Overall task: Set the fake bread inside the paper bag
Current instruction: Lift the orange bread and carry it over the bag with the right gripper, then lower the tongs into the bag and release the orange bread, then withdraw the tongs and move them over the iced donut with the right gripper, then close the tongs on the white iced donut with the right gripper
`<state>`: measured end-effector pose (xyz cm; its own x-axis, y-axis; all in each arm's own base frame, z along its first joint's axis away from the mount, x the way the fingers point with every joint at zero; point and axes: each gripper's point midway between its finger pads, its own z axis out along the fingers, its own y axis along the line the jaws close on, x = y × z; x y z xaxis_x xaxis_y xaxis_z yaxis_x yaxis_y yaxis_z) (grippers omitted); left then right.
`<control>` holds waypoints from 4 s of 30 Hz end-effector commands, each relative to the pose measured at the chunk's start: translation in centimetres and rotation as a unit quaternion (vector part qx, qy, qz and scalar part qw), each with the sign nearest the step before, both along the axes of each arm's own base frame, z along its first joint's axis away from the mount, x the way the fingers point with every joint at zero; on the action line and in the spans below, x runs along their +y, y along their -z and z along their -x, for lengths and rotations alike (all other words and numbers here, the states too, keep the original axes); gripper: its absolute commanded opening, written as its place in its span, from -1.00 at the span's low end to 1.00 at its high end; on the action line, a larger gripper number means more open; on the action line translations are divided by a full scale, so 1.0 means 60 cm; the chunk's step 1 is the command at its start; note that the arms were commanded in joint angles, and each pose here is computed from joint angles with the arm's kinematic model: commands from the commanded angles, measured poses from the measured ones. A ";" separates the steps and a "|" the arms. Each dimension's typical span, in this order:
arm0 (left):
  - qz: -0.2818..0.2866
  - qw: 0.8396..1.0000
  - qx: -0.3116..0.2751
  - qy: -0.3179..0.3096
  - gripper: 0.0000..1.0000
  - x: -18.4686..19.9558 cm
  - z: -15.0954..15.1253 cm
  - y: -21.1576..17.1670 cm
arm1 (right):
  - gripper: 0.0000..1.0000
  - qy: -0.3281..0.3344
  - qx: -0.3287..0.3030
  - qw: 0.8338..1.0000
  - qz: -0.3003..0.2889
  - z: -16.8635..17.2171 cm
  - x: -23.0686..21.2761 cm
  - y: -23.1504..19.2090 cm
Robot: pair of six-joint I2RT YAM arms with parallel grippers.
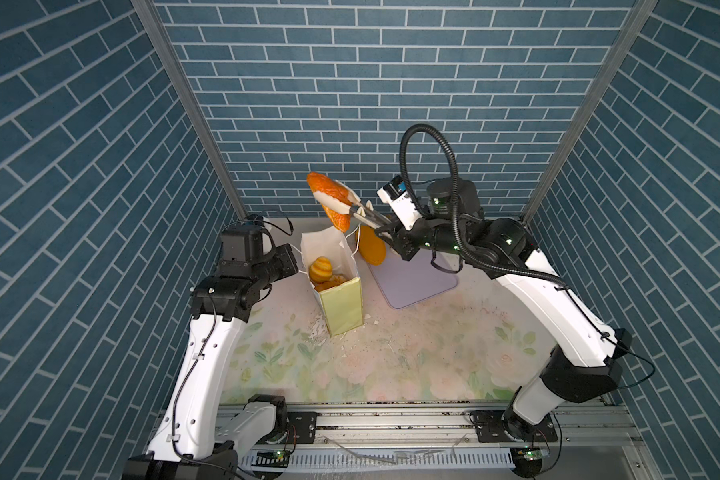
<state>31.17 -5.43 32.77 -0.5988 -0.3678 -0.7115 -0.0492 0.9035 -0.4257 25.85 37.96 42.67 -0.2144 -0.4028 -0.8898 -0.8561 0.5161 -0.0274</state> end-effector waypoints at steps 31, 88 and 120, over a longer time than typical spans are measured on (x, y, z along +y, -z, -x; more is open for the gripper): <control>0.005 1.000 -0.011 0.001 -1.00 -0.003 0.004 -0.029 | -0.01 0.059 -0.037 0.996 0.053 -0.029 0.009 0.010; -0.028 0.999 -0.016 0.025 -1.00 -0.002 0.015 -0.026 | -0.02 0.322 0.241 0.902 0.157 -0.321 -0.195 0.479; -0.029 0.999 -0.014 0.013 -1.00 0.004 0.024 -0.019 | -0.31 0.323 0.224 0.895 0.211 -0.299 -0.187 0.478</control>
